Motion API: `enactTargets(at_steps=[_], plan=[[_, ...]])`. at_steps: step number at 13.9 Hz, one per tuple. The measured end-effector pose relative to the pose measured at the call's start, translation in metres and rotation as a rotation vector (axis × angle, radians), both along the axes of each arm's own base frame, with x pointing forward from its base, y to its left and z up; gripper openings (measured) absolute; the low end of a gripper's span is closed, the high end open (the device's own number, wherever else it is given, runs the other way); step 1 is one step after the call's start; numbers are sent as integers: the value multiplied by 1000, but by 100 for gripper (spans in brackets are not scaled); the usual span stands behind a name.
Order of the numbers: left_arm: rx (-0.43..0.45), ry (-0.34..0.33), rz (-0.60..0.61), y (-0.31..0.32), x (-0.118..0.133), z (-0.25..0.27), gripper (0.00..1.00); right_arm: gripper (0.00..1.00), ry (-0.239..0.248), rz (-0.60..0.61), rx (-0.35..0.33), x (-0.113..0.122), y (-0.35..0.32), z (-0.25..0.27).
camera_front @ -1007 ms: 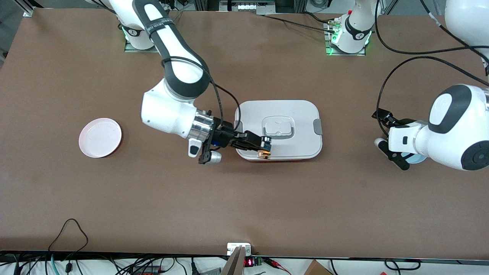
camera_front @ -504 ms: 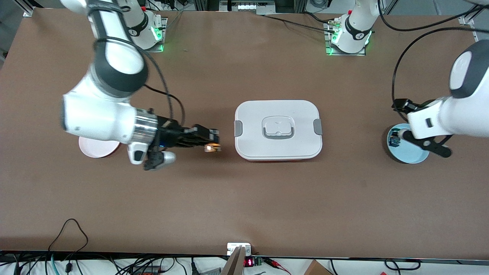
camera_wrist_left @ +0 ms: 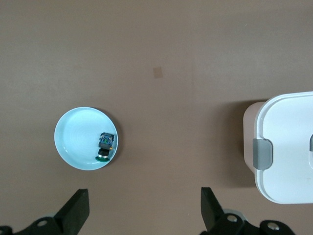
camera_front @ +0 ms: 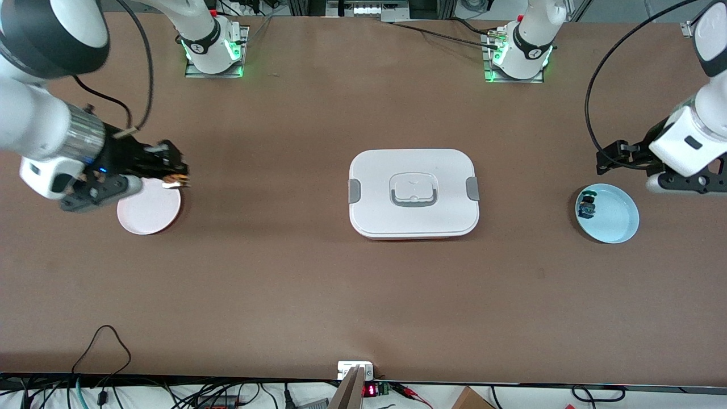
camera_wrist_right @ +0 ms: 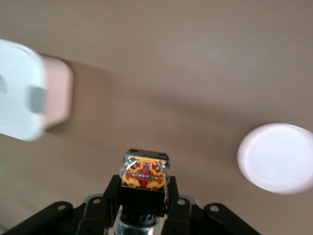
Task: Transfer orange switch to right arm and place
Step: 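Lower the orange switch onto the white plate and open the right gripper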
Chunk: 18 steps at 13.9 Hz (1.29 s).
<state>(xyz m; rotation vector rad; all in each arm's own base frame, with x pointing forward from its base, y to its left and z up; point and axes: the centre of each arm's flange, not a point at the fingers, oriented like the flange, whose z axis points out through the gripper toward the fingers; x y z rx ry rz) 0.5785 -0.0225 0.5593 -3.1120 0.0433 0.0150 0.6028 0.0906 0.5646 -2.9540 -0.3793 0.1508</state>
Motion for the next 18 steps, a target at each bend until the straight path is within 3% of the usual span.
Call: enactTargets(at_steps=[2,6,11,18], plan=[[2,4,10,3,-8,-8,100,41,-9,25,-72,-19,-51,-4],[2,9,14,4,-10,-12,100,41,-58,21,-115,-46,-134,-71],[3,29,14,3,-14,-11,100,41,-106,-2,-139,-63,-149,-163],[4,44,13,-1,-16,-11,100,41,-148,2,-194,-68,-147,-246]])
